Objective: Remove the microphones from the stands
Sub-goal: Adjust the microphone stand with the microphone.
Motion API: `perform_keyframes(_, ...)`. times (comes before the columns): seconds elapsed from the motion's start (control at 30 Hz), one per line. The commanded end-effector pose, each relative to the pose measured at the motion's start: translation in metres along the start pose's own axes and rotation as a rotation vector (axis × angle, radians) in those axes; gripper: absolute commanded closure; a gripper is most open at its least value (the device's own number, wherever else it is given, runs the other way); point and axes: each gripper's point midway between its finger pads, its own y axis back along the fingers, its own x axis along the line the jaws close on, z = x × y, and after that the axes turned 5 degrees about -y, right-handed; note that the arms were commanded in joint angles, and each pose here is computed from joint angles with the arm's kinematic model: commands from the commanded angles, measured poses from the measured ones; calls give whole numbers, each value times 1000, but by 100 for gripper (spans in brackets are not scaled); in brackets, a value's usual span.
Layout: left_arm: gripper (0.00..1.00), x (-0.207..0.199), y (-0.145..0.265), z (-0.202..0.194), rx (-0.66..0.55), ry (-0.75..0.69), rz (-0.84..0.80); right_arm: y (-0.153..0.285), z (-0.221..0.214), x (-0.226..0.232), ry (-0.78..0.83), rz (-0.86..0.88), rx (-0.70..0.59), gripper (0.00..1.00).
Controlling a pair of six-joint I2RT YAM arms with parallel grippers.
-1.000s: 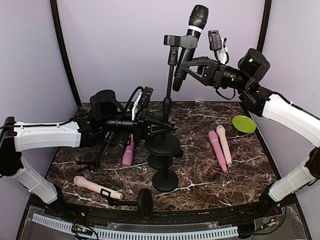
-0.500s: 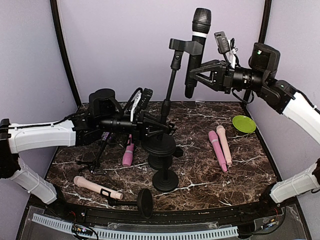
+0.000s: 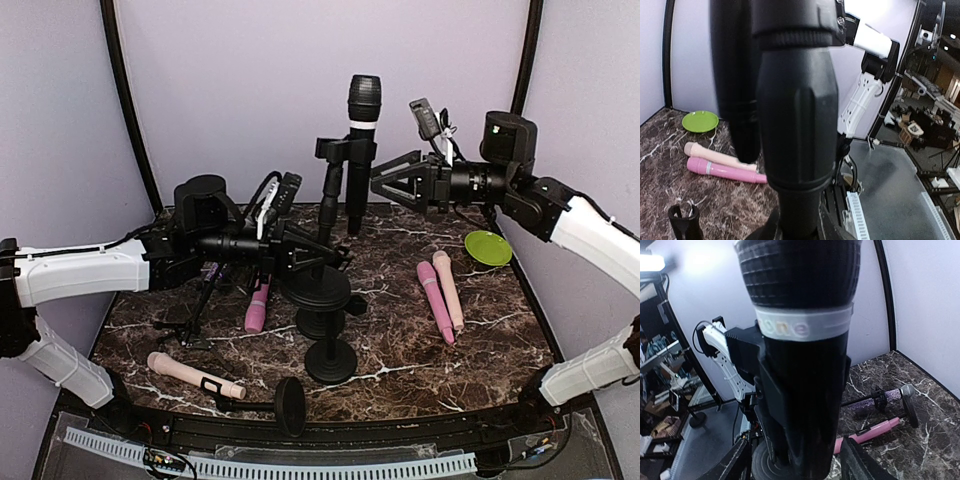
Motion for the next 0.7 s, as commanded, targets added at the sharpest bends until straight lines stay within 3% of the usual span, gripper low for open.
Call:
perform_keyframes(0.0,100,-16,11,48,-138,-119,-35,13,25,11,73,-19,-114,28)
perform_keyframes(0.27,100,-21,11,51,-150,-117,-71,23,41,18,105,-18,-215,7)
perform_keyframes(0.67,100,-51,-5,55,-62,-125,-249,1,65,40,171,267,-215,1)
